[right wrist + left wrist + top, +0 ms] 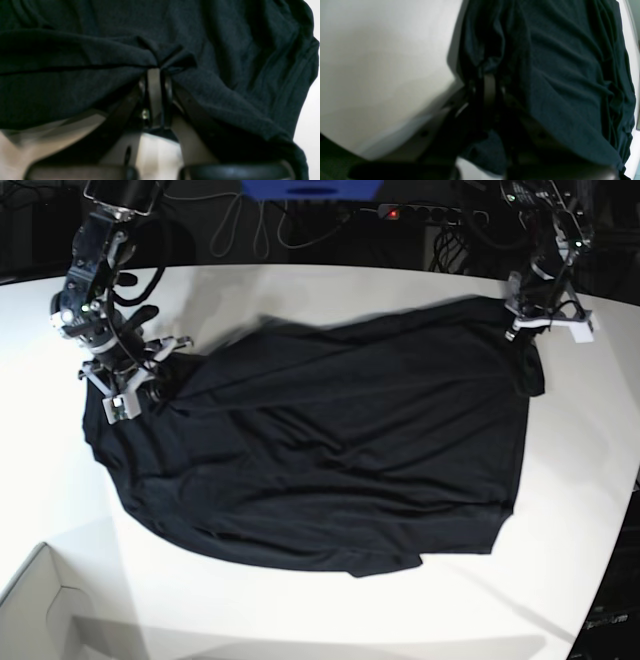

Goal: Layout the t-shirt on the table in an organized manner, then fold the t-shirt properly
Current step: 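Lower the right gripper along the shirt side and pinch fabric, then pull the fabric held by the right gripper away from the left gripper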

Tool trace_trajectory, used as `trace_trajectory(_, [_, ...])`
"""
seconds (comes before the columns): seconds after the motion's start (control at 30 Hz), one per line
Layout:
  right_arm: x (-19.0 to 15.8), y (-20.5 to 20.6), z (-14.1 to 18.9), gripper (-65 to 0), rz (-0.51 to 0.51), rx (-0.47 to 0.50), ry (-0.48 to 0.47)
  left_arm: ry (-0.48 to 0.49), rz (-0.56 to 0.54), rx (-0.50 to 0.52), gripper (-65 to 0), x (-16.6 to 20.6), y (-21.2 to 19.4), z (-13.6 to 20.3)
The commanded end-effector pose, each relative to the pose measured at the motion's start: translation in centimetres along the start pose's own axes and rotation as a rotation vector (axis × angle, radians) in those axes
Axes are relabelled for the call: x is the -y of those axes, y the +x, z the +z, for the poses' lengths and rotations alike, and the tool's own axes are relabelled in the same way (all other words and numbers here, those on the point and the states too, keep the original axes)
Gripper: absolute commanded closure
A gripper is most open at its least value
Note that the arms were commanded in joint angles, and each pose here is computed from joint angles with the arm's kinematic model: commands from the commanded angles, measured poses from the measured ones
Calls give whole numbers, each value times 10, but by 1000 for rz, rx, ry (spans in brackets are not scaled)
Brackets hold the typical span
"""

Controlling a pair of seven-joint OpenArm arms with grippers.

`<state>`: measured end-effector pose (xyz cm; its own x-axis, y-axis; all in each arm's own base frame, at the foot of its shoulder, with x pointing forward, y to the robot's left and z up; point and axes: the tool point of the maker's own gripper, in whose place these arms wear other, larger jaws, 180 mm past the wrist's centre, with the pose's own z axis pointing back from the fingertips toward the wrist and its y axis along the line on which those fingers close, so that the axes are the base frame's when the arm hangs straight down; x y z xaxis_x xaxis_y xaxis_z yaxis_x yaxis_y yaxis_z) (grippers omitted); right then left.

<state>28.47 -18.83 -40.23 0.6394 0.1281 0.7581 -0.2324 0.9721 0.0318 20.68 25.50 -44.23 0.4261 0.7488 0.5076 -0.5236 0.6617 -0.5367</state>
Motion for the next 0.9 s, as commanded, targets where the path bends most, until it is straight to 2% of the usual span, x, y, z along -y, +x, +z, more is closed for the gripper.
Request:
trace_trajectory(0.0, [5, 16, 3, 0, 12, 50, -9, 73, -13, -113, 0, -17, -26, 4])
trace_trajectory(0.23, [10, 21, 17, -9, 62, 57, -32, 90, -75, -55, -1, -28, 14, 7])
trace_trajectory(0.4, [7, 38, 35, -134, 118, 104, -54, 78, -27, 41, -1, -27, 53, 7])
trace_trajectory(0.47, [6, 41, 43, -174, 135, 115, -65, 76, -44, 75, -1, -25, 73, 7])
trace_trajectory(0.7, [0, 30, 59, -274, 160, 99, -69, 52, -65, 123, -1, -13, 99, 4])
trace_trajectory(0.87, [1, 7, 64, -325, 166, 42, -65, 48, -86, 144, -1, -10, 112, 4])
